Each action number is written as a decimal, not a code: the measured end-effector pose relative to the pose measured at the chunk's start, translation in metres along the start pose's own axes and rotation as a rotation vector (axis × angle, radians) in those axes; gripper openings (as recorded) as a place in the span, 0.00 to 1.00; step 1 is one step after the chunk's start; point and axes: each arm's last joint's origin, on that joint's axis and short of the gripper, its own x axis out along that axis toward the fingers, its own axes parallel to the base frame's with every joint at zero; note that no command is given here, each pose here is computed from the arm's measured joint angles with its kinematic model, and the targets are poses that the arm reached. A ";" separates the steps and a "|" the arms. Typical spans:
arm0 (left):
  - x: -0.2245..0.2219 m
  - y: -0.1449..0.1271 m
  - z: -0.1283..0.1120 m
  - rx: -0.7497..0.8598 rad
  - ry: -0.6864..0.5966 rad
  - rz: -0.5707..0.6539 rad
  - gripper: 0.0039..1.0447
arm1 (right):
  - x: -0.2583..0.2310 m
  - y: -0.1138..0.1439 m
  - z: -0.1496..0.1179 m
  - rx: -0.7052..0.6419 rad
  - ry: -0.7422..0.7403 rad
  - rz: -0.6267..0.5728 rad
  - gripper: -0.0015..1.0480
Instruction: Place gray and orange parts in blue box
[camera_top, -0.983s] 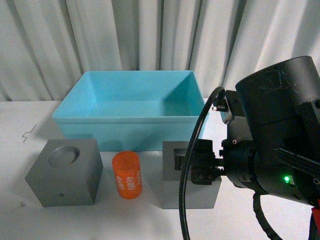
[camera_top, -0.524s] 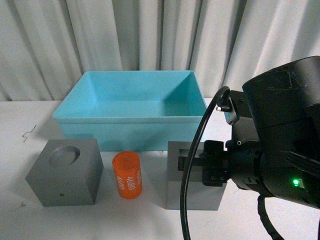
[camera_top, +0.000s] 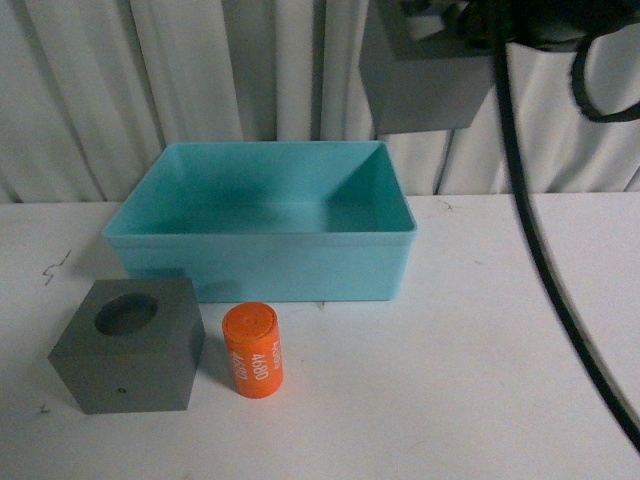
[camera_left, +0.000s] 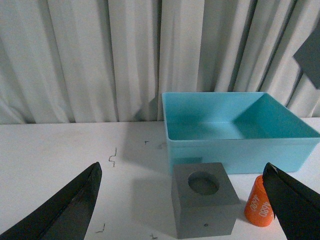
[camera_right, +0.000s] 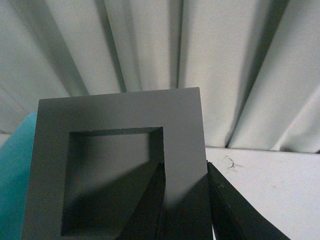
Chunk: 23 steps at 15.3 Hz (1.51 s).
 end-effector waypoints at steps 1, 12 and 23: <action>0.000 0.000 0.000 0.000 0.000 0.001 0.94 | 0.007 0.002 -0.001 -0.001 0.009 -0.001 0.18; 0.000 0.000 0.000 0.000 0.000 0.000 0.94 | 0.111 0.047 -0.071 0.006 0.271 -0.012 0.18; 0.000 0.000 0.000 0.000 0.000 0.000 0.94 | 0.114 0.041 -0.070 0.083 0.185 -0.125 0.89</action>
